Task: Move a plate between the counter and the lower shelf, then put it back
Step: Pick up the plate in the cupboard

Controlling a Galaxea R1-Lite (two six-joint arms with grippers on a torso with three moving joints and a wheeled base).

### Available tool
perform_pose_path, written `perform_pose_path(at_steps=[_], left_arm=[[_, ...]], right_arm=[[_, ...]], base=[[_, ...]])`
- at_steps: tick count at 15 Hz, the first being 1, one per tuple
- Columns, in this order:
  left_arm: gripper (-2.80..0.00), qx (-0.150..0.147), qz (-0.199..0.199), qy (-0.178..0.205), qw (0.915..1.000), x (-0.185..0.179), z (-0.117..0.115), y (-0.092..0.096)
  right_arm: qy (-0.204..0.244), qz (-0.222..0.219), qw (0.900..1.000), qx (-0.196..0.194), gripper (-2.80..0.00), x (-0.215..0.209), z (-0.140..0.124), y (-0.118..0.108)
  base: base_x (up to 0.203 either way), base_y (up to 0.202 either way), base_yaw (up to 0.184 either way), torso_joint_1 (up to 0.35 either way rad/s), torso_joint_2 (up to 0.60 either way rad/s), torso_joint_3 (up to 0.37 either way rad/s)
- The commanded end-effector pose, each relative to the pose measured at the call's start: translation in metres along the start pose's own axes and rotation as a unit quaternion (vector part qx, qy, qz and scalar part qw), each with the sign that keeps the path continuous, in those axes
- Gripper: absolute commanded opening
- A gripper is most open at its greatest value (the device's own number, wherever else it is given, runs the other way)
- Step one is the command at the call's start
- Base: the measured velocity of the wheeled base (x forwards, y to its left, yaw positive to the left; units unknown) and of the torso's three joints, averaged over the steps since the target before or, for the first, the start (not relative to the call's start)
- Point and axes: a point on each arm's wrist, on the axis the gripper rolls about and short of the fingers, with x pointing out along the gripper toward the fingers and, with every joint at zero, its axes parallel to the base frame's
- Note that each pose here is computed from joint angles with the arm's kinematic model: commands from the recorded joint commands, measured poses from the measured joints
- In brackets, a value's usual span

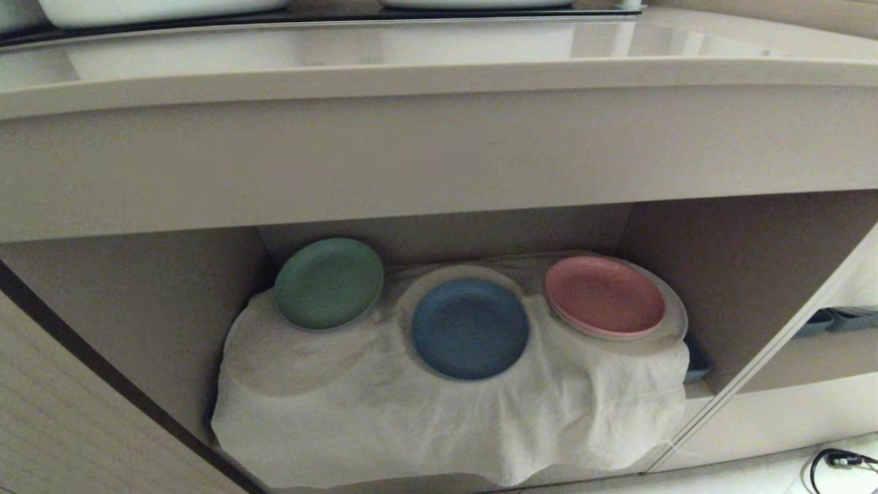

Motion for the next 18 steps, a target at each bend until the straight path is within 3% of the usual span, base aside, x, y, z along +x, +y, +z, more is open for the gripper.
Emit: perform_pose_path(at_steps=[1,10,13,18], left_arm=[[-2.8,0.0,0.0,0.0,1.0,0.0,0.0,0.0],[-2.8,0.001,0.0,0.0,1.0,0.0,0.0,0.0],[-2.8,0.0,0.0,0.0,1.0,0.0,0.0,0.0],[-2.8,0.0,0.0,0.0,1.0,0.0,0.0,0.0]], right_arm=[[0.001,-0.001,1.0,-0.001,-2.8,0.0,0.0,0.0],[0.003,-0.002,1.0,-0.021,-2.8,0.001,0.001,0.0],[0.035,-0.001,0.999,-0.026,-2.8,0.006,0.003,0.0],[0.066,0.005,0.997,-0.038,-2.8,0.026,0.031,0.0]], base=[[0.0,0.0,0.0,0.0,0.0,0.0],[0.0,0.0,0.0,0.0,0.0,0.0],[0.0,0.0,0.0,0.0,0.0,0.0],[0.0,0.0,0.0,0.0,0.0,0.0]])
